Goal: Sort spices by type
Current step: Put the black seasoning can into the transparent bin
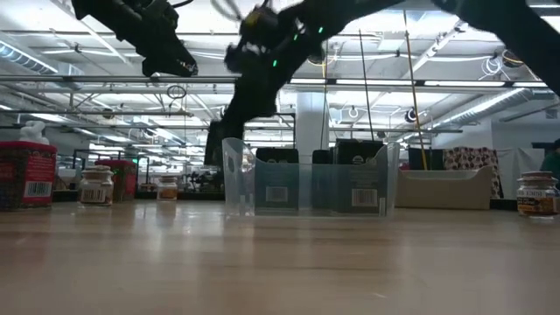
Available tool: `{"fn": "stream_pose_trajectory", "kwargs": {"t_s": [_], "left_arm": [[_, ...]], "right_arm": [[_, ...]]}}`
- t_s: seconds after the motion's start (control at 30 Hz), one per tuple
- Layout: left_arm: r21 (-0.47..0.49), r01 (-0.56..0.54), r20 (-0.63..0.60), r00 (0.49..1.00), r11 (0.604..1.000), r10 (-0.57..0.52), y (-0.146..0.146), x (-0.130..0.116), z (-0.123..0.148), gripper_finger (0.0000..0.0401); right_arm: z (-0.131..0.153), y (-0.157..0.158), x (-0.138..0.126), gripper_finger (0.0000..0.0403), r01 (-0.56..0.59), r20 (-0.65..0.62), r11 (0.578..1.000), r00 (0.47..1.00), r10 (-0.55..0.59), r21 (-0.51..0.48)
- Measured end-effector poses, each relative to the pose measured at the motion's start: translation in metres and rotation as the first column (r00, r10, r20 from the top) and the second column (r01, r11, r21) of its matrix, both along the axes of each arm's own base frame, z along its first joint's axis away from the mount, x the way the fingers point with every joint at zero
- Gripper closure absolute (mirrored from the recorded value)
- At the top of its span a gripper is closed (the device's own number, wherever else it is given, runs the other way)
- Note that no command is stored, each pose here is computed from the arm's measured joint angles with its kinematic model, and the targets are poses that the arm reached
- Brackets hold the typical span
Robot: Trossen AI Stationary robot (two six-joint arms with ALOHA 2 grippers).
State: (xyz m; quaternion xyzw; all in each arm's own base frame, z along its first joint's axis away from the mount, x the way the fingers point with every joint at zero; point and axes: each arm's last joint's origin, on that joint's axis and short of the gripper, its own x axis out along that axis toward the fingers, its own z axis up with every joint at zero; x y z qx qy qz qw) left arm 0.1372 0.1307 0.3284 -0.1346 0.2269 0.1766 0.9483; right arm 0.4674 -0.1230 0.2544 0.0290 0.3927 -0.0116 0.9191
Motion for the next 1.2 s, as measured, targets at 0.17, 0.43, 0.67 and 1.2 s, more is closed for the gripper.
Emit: {"fn": "stream_pose_trajectory", "kwargs": {"t_s": [0.17,0.43,0.67,1.2], "left_arm": [[0.022,0.012,-0.008,1.0,1.0,-0.012,0.0,0.0,0.0,0.0178],[0.053,0.042,0.011,0.999,0.998,-0.043,0.001,0.001,0.002,0.0178],[0.098,0.061,0.064,0.996,0.993,-0.067,0.003,0.004,0.008,0.0178],[0.072,0.078,0.089,0.992,0.994,-0.084,0.002,0.005,0.008,0.0178]], "right_arm": [[0.048,0.01,-0.024,0.0293,0.006,0.047,1.0,0.999,-0.007,0.01],[0.099,0.051,-0.064,0.0293,-0.057,0.009,0.997,0.998,0.057,0.054],[0.097,0.098,-0.073,0.0293,-0.127,-0.113,0.986,0.984,0.14,0.112],[0.024,0.132,-0.063,0.0293,-0.121,-0.139,0.992,0.982,0.125,0.036]]}}
